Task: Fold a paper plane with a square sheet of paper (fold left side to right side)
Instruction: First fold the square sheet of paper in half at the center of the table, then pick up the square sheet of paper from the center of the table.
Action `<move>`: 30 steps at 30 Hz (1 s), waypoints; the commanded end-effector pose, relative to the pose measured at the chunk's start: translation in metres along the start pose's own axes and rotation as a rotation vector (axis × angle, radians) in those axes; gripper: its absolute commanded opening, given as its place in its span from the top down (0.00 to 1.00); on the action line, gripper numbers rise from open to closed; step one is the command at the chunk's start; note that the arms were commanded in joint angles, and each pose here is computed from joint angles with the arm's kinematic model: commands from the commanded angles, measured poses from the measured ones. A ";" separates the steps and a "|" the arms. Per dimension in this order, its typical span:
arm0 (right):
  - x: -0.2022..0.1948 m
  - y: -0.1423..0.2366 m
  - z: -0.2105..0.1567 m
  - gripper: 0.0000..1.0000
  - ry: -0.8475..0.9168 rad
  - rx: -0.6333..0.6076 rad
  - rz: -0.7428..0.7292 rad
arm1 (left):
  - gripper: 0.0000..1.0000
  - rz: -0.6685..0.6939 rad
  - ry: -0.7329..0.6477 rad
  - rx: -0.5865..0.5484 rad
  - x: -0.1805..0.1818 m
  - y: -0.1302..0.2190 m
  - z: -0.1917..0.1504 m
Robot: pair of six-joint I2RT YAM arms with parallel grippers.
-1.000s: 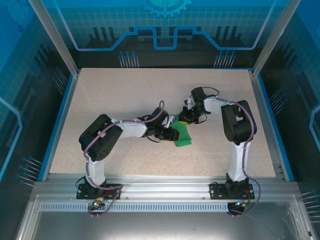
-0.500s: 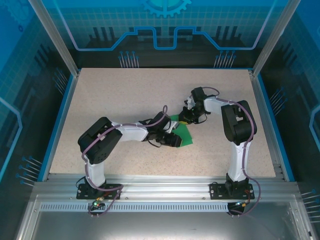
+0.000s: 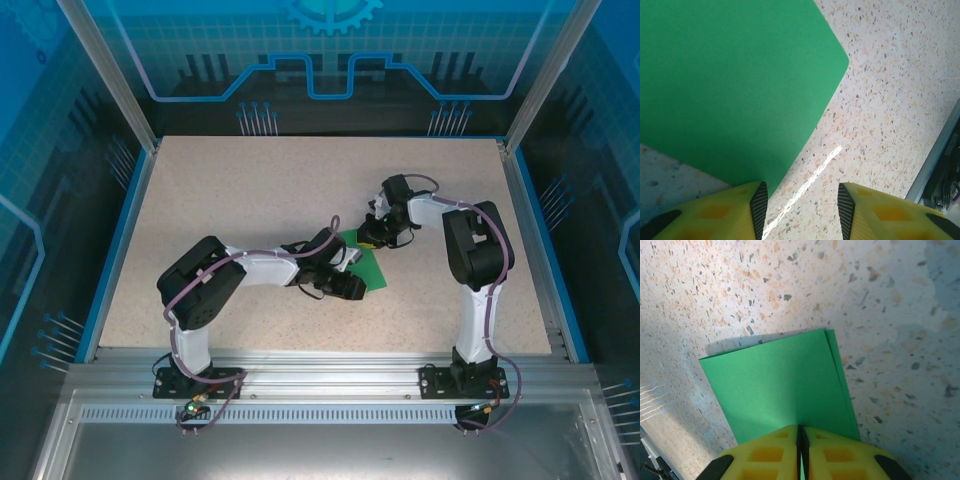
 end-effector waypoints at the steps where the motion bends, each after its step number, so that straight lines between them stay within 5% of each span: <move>1: -0.051 -0.021 -0.031 0.88 -0.092 0.081 -0.197 | 0.54 -0.042 -0.023 0.073 -0.015 0.001 -0.019; 7: -0.037 -0.018 -0.029 0.87 -0.063 0.068 -0.131 | 0.54 -0.073 -0.051 0.024 -0.029 0.016 -0.014; 13: 0.000 0.012 -0.024 0.81 0.027 0.006 -0.031 | 0.53 -0.093 -0.058 -0.166 -0.043 0.066 0.020; 21: 0.001 0.069 -0.032 0.45 0.133 -0.105 -0.153 | 0.44 0.239 0.174 -0.409 0.038 0.132 0.045; 25: -0.020 0.067 -0.058 0.27 0.117 -0.055 -0.210 | 0.39 0.428 0.270 -0.464 0.067 0.152 0.040; 30: -0.038 0.054 -0.089 0.05 0.100 -0.015 -0.274 | 0.37 0.506 0.318 -0.484 0.079 0.160 0.034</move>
Point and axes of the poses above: each hand's point on the last joint's axis, 136 mm out from that joint toward the fingers, its own y axis back along the fingers, its own x axis along the line the jaws close on, z = x × y, the point moved 1 cm from there along y, back along the fingers, and after that the axes turned 12 degrees about -y, right-handed, at the moved point
